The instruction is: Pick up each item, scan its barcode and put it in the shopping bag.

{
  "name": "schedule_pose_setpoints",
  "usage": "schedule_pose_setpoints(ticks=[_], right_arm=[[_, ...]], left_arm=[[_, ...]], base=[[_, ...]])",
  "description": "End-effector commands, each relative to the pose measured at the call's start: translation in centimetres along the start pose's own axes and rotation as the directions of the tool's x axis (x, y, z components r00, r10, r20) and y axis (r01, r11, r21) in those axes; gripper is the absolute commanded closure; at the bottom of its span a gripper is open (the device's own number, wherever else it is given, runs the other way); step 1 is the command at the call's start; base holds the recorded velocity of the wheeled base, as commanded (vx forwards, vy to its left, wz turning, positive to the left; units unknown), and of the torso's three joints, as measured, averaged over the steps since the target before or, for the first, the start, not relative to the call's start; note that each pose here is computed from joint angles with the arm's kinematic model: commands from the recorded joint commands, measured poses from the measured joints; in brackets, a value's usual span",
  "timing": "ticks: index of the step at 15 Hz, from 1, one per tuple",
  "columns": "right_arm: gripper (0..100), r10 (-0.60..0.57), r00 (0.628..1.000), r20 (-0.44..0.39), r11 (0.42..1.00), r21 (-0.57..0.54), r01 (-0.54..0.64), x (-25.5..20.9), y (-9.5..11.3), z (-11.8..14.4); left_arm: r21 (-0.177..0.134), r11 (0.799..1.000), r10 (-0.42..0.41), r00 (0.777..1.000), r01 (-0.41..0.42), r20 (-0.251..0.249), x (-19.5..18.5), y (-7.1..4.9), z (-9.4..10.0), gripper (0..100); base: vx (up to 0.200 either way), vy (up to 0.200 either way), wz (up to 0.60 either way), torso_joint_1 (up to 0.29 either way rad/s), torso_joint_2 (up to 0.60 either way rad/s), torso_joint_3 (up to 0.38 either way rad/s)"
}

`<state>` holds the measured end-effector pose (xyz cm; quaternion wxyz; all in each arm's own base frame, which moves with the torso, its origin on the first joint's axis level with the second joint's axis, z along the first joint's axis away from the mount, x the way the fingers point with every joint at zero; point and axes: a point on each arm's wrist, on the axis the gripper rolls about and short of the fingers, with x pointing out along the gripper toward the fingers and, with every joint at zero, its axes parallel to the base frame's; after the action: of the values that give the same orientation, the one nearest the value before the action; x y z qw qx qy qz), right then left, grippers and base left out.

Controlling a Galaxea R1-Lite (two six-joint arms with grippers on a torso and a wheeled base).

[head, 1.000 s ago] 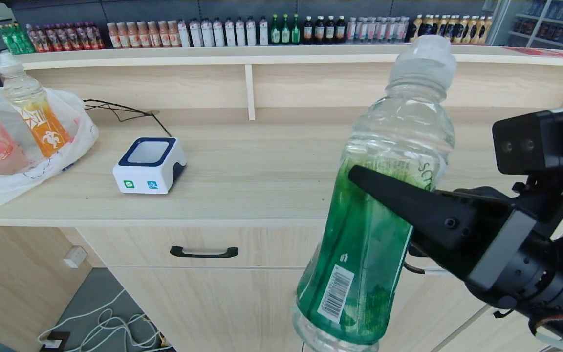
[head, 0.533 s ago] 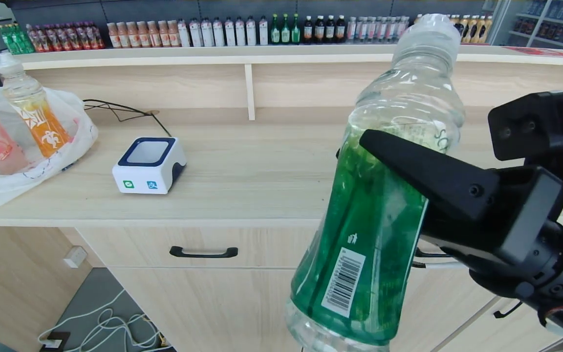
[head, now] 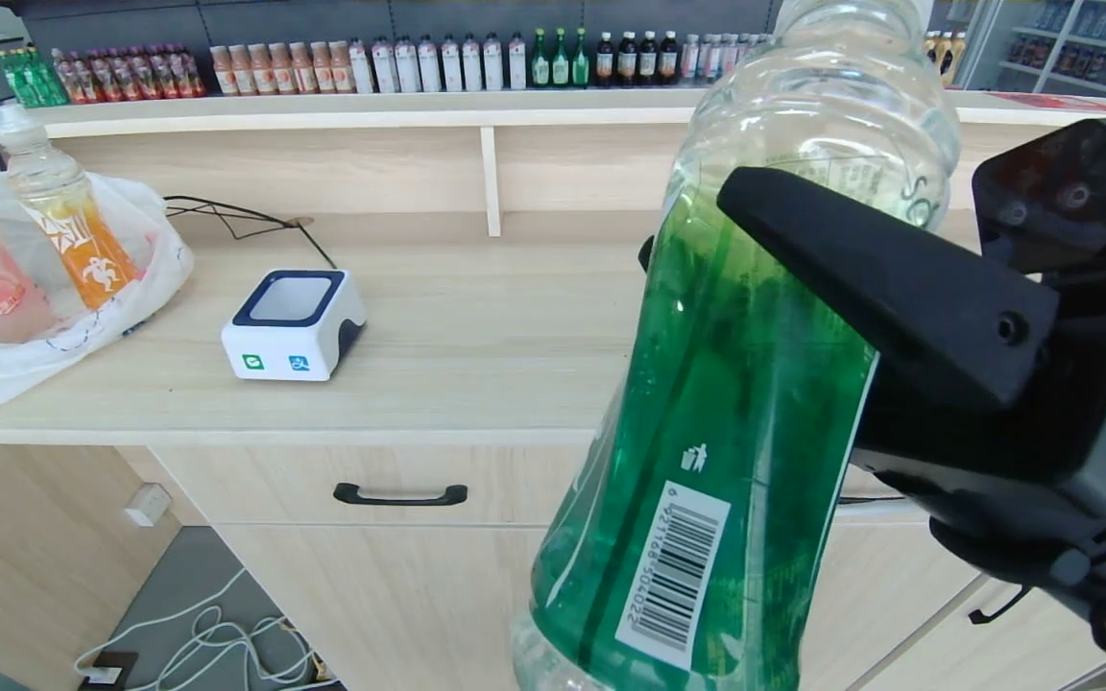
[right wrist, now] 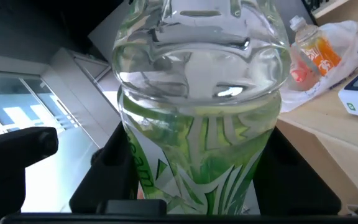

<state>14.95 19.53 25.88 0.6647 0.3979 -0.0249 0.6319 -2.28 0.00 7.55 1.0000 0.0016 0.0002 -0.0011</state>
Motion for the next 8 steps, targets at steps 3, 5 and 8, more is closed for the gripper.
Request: schedule_pose_setpoints(ticks=[3, 5, 8], right_arm=[[100, -0.005, 1.0, -0.002, 1.0, 0.001, 0.005, 0.13, -0.27, -0.14], [100, -0.007, 1.0, -0.004, 1.0, 0.003, 0.007, 0.04, -0.27, -0.18], [100, -0.02, 1.0, -0.005, 1.0, 0.003, 0.02, 0.36, -0.97, -0.27]], left_arm=[[0.0, 1.0, 0.002, 1.0, -0.002, 0.0, 0.0, 0.0, 0.0, 0], [0.0, 1.0, -0.001, 1.0, 0.001, 0.0, 0.0, 0.0, 0.0, 0], [0.0, 1.0, -0.001, 1.0, 0.001, 0.0, 0.0, 0.0, 0.0, 0]], base=[[0.0, 0.0, 0.0, 0.0, 0.0, 0.0], [0.0, 0.0, 0.0, 0.0, 0.0, 0.0], [0.0, 0.0, 0.0, 0.0, 0.0, 0.0]])
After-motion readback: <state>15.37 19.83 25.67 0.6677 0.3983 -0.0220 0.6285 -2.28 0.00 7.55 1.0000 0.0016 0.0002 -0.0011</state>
